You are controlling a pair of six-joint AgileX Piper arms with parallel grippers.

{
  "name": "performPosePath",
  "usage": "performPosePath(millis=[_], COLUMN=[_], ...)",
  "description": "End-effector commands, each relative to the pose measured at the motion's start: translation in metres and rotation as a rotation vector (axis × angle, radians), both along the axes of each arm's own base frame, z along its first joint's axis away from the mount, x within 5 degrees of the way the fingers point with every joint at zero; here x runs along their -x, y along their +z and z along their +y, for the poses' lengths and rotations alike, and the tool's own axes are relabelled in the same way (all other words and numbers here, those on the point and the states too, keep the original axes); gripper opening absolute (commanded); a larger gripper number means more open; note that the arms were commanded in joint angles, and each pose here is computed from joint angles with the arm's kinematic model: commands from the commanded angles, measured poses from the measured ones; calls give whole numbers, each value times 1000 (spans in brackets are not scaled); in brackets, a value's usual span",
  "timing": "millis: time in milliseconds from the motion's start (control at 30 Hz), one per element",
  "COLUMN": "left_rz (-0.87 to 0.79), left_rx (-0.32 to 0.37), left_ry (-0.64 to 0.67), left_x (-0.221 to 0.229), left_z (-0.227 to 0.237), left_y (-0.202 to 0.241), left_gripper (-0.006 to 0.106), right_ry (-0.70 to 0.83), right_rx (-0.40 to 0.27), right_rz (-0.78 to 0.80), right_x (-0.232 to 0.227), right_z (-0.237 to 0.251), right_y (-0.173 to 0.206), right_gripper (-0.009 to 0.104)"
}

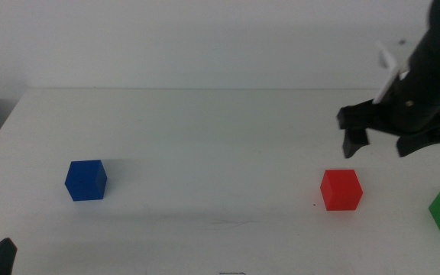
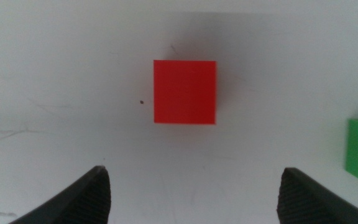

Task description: Stack red cubes first, then green, then blue cubes in a specific spot.

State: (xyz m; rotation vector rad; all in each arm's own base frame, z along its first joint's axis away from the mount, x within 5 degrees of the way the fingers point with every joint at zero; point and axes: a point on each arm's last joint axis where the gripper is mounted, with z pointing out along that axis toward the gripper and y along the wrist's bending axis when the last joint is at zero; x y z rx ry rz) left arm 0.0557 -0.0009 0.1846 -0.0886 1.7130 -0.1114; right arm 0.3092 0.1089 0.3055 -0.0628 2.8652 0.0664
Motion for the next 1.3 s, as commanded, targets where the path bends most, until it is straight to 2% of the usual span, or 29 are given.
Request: performPosePath(millis=[0, 500, 867, 1067, 1267], left_rz=[-106, -106, -106, -106, -106], left_rx=[5, 5, 5, 5, 5], left_ry=[-2, -2, -2, -2, -2], left_x=[1, 1, 1, 1, 1], left_z=[0, 0, 0, 0, 0], left_y=[10, 10, 10, 10, 10], left_gripper=[94, 94, 94, 94, 94], right_ry=[10, 27, 31, 30, 27], right_rx=[-18, 65, 57, 59, 63], right_rz=[-85, 24, 28, 47, 67], right_x=[-7, -43, -56, -58, -60], right_z=[3, 12, 18, 19, 20], right_y=[12, -56, -81, -90, -98], right_gripper=[94, 94, 92, 83, 65])
